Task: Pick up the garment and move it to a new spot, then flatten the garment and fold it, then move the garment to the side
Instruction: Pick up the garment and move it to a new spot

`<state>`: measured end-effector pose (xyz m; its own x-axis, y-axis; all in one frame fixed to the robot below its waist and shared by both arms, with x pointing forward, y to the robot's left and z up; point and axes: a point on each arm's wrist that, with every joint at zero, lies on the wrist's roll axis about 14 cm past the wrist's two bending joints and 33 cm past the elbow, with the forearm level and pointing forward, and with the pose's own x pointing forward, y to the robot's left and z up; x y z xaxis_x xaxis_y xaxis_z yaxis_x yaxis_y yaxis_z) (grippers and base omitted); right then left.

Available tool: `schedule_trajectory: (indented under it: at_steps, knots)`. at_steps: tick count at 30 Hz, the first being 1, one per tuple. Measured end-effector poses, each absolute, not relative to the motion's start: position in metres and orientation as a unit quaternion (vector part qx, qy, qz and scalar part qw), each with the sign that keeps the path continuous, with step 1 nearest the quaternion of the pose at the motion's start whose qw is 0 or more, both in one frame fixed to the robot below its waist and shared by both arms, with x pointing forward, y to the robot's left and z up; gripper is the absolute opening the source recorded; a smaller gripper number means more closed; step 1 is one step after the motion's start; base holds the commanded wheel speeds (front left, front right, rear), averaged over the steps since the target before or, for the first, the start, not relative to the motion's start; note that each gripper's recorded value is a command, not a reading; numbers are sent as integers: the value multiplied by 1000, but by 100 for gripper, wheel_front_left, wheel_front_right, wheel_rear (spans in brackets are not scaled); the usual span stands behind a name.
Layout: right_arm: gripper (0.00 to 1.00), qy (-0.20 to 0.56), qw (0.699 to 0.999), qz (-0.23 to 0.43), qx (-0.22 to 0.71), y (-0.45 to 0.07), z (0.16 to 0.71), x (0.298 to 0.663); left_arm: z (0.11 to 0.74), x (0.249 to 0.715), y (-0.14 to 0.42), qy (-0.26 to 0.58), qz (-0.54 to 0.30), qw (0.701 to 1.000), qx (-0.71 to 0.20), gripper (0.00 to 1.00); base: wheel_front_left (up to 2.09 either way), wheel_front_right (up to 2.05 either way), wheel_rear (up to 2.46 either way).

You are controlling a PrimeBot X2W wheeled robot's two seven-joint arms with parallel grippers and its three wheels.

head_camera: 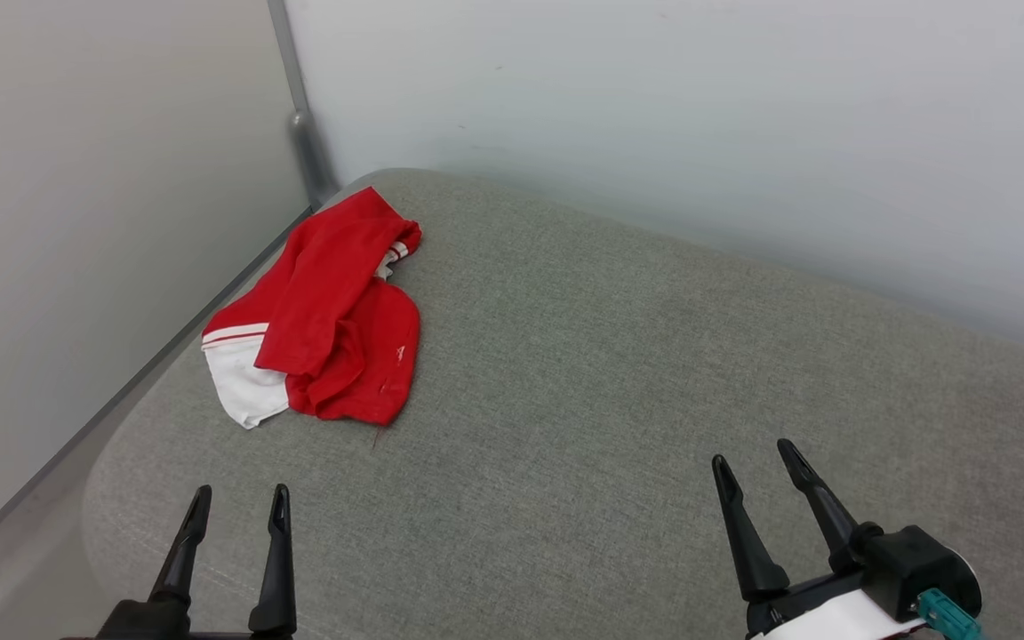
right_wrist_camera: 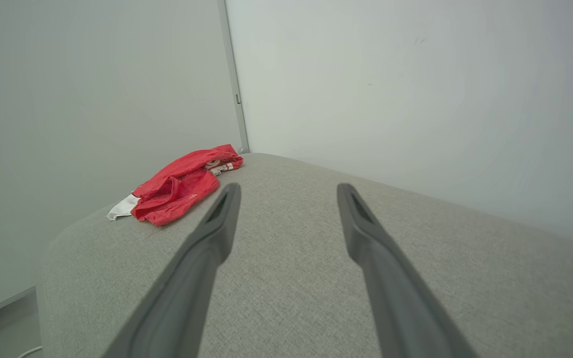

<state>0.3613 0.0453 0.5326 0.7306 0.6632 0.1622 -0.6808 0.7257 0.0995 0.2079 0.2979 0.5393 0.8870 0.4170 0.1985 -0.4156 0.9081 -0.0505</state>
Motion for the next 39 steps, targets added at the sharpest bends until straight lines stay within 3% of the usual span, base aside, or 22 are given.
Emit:
schedule_trajectory:
  at_steps: [7,17,21,27,30,35,39]
  knots:
    - [100,-54,929,359,69,43,526,368,528,217,301,-85,214,973,-30,100,0,0,0]
    - [100,-50,934,352,43,43,503,401,527,286,328,-65,189,979,-38,100,0,0,0]
    - [100,-50,939,339,37,35,492,421,543,323,368,-62,179,982,-7,100,0,0,0]
    - [100,-29,946,321,28,18,466,443,524,385,399,40,148,988,-29,100,0,0,0]
    - [100,-18,949,312,28,11,454,450,505,407,410,131,131,982,-26,100,0,0,0]
    - [100,-3,953,302,23,2,438,456,446,414,405,325,107,936,-84,100,0,0,0]
    - [100,10,958,287,21,-9,425,460,428,421,410,399,106,905,-103,100,0,0,0]
